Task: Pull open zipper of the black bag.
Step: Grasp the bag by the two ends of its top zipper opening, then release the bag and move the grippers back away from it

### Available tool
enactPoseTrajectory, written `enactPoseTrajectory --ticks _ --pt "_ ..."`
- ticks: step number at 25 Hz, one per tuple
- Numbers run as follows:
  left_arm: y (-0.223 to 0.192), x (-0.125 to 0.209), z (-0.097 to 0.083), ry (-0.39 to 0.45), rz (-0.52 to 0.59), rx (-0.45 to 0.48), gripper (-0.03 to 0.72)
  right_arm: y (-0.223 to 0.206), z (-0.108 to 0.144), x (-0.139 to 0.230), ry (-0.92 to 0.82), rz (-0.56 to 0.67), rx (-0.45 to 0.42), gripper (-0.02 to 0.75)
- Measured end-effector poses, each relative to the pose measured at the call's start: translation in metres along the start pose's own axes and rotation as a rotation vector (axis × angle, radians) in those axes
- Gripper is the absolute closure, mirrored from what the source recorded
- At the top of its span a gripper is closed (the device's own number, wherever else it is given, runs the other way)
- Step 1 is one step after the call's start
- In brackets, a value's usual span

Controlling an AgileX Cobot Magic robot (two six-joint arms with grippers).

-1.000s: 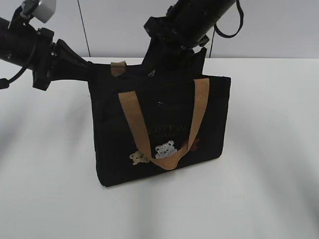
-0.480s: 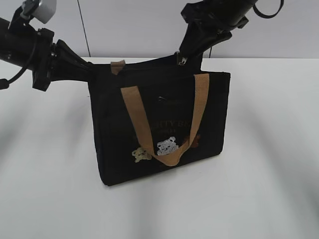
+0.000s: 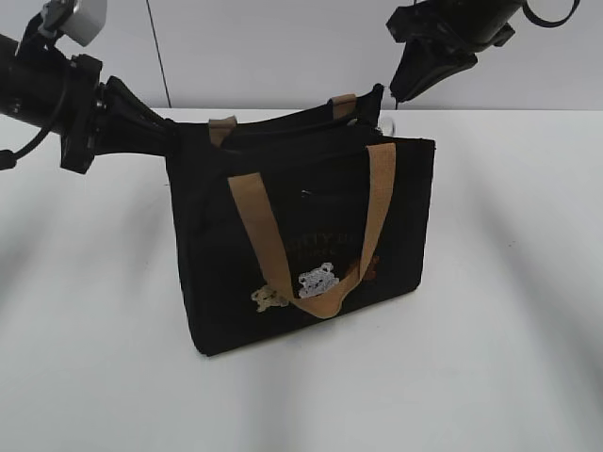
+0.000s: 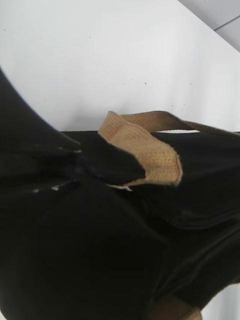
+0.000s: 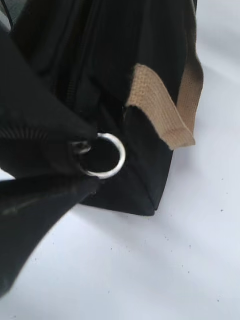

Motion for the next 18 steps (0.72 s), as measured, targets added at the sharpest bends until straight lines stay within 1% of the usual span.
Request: enactPoseTrajectory --ticks 2,4,9,11,12,13,15,17,18 --pt "0.000 0.000 0.000 -0.001 0.002 0.000 0.635 0.000 -0.001 0.001 0.004 0.006 0.009 0.713" --pt "0.000 0.000 0.000 -0.001 0.002 0.000 0.635 0.000 -0.002 0.001 0.007 0.008 0.013 0.753" --pt "0.000 0.000 0.000 -0.001 0.002 0.000 0.635 0.000 -0.002 0.002 0.007 0.009 0.014 0.753" --pt "0.000 0.000 0.000 0.018 0.001 -0.001 0.635 0.001 -0.001 0.000 0.005 0.002 0.007 0.740" --pt "0.001 0.000 0.001 0.036 0.002 -0.005 0.631 0.003 0.001 -0.001 0.005 -0.007 0.002 0.711" --pt "0.002 -0.001 0.002 0.055 0.001 -0.016 0.617 0.006 0.003 -0.003 0.006 -0.016 -0.004 0.665" --pt "0.006 -0.004 0.004 0.108 0.004 -0.049 0.556 0.015 0.008 -0.006 0.017 -0.039 -0.003 0.553" --pt "0.016 -0.011 0.007 0.168 0.002 -0.102 0.439 0.026 0.012 -0.009 0.032 -0.061 0.003 0.436" --pt "0.022 -0.016 0.009 0.211 -0.004 -0.139 0.384 0.033 0.014 -0.010 0.041 -0.070 0.006 0.400"
Point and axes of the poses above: a point on each arm's last joint axis where the gripper is mounted, y pointing back along that axis away from the gripper, z along the wrist's bending axis when the last joint is at zero, x = y × z, the point moved 8 cm from there along -y, pointing out along that axis toward the gripper, and after that the axes turned 11 degrees about y, right-handed, at the moved point
